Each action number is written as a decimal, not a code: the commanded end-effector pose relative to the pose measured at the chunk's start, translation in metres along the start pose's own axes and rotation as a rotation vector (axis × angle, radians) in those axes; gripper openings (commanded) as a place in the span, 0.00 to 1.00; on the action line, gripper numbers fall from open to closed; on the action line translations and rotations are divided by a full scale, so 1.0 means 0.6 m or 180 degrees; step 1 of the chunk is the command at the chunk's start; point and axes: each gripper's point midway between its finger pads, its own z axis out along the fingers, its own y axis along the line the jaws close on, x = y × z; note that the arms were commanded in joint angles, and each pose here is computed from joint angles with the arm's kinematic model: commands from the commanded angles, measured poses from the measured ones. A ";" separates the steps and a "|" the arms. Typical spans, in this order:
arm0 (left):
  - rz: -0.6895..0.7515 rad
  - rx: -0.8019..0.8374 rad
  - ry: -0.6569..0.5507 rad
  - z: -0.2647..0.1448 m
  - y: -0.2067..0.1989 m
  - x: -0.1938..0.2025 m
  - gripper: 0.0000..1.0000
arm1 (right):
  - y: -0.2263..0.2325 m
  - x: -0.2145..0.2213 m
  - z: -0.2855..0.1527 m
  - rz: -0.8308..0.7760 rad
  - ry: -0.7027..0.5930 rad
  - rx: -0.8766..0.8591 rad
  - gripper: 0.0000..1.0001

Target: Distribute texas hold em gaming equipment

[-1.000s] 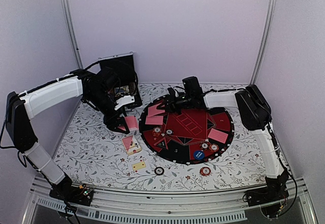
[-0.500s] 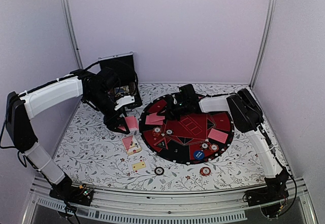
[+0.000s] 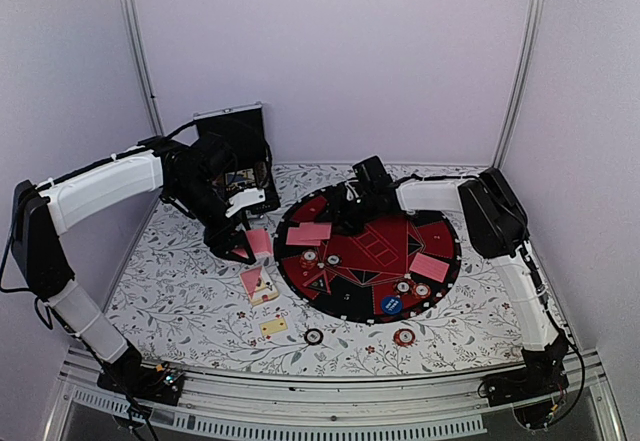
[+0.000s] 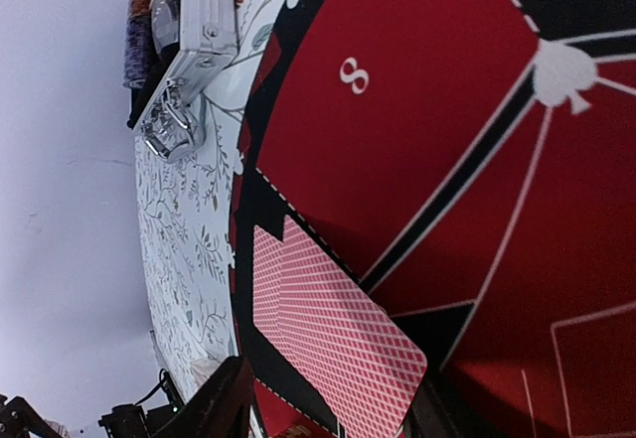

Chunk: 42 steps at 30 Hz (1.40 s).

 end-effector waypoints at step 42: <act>0.0090 -0.0023 -0.0123 -0.018 -0.011 -0.014 0.01 | 0.017 0.070 0.026 0.0114 0.0379 -0.0256 0.69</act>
